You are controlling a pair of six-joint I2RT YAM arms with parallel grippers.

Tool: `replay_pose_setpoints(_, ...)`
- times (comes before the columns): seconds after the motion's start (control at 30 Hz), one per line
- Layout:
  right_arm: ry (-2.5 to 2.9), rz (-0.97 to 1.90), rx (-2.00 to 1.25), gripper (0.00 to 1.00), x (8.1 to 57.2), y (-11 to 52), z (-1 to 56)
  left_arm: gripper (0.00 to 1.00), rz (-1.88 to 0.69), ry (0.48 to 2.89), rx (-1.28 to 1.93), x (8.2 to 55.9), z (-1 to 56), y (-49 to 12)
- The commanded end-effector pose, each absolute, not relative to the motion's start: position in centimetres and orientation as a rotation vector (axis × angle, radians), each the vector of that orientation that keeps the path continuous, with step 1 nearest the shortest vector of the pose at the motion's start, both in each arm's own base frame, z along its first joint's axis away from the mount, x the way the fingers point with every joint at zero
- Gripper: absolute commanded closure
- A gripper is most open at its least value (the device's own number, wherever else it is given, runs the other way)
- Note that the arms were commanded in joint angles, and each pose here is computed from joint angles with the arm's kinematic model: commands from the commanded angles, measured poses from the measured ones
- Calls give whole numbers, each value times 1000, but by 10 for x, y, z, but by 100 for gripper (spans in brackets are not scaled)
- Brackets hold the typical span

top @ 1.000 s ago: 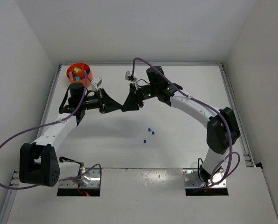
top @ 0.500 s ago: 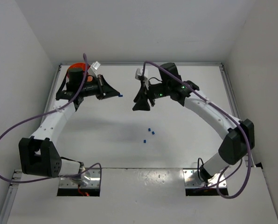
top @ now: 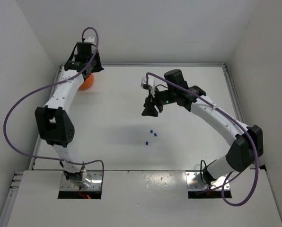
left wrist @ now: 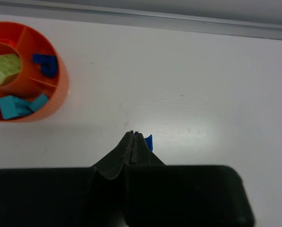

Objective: Sort the legos into containers by color

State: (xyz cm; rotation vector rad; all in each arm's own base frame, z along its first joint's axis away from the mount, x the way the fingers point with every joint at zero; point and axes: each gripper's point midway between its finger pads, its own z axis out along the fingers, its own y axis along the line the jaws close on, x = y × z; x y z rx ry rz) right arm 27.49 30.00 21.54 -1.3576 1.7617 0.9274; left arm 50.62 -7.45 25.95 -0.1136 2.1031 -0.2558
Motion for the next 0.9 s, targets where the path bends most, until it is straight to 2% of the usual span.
replay_pose_setpoints(0.0,1704,892,-1364,49,277,298,229,100,39,2069,-181,533,263,-28)
replay_pose_setpoints(0.2,1739,896,-1360,49,276,293,216,100,253,1999,-204,582,265,4)
replay_pose_setpoints(0.37,1739,896,-1360,49,272,290,216,100,410,1992,-194,613,245,31)
replay_pose_setpoints(0.63,1748,899,-1361,50,273,291,213,100,521,1990,-221,630,216,55)
replay_pose_setpoints(0.87,1762,915,-1366,50,271,291,211,100,506,1994,-256,641,200,76)
